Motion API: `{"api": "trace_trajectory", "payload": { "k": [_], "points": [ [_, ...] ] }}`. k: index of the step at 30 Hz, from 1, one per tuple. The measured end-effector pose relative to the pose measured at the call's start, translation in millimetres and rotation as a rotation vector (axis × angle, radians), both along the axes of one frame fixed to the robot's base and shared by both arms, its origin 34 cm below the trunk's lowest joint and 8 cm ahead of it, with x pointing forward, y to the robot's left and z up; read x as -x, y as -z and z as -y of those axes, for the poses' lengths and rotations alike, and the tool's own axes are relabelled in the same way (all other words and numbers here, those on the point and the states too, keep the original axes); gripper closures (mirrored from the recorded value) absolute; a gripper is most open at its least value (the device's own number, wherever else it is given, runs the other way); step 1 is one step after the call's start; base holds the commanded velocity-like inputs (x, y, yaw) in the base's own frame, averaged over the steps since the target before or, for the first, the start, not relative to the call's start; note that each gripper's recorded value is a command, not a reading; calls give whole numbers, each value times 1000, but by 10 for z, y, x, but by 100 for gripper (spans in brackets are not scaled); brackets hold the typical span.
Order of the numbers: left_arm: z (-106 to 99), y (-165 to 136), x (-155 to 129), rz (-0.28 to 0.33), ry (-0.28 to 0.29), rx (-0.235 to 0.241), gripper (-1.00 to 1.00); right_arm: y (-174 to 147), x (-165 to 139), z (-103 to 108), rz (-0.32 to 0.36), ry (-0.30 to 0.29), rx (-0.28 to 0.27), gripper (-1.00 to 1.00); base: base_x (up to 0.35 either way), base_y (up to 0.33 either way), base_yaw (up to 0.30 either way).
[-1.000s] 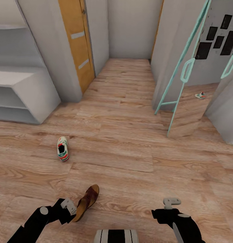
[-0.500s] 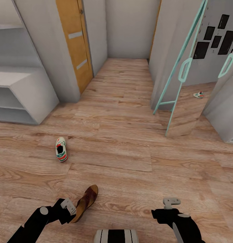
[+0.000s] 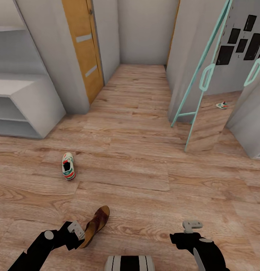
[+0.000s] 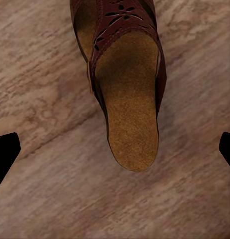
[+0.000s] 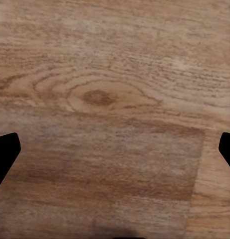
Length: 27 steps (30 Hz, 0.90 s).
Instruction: Pick up the two gym shoes and the two sandals from the corridor floor and place them onto the hallstand (shoe rack) in the corridor, making sure they are on the rack and not on the floor. Arrange them so the two gym shoes are next to each other and the two sandals are next to each other.
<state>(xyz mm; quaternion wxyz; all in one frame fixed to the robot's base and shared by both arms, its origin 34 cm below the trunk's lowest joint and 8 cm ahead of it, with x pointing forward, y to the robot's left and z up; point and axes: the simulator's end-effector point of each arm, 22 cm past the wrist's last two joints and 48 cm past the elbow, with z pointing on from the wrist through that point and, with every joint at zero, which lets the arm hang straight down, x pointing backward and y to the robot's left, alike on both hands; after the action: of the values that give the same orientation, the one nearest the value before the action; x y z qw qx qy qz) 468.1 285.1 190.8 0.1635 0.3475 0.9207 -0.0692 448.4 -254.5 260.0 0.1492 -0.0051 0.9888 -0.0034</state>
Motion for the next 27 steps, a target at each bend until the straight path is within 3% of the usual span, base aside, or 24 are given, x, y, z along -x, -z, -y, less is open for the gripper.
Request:
{"api": "trace_trajectory", "payload": {
  "k": [10, 27],
  "points": [
    [-2, 42, 35, -10, 1, 0, -100, 37, 25, 3, -10, 1, 0, -100, 0, 0, 0],
    [-36, 365, 286, -86, -7, -1, -100, 253, 115, -5, -57, 0, -3, -100, 0, 0, 0]
  ]
}}
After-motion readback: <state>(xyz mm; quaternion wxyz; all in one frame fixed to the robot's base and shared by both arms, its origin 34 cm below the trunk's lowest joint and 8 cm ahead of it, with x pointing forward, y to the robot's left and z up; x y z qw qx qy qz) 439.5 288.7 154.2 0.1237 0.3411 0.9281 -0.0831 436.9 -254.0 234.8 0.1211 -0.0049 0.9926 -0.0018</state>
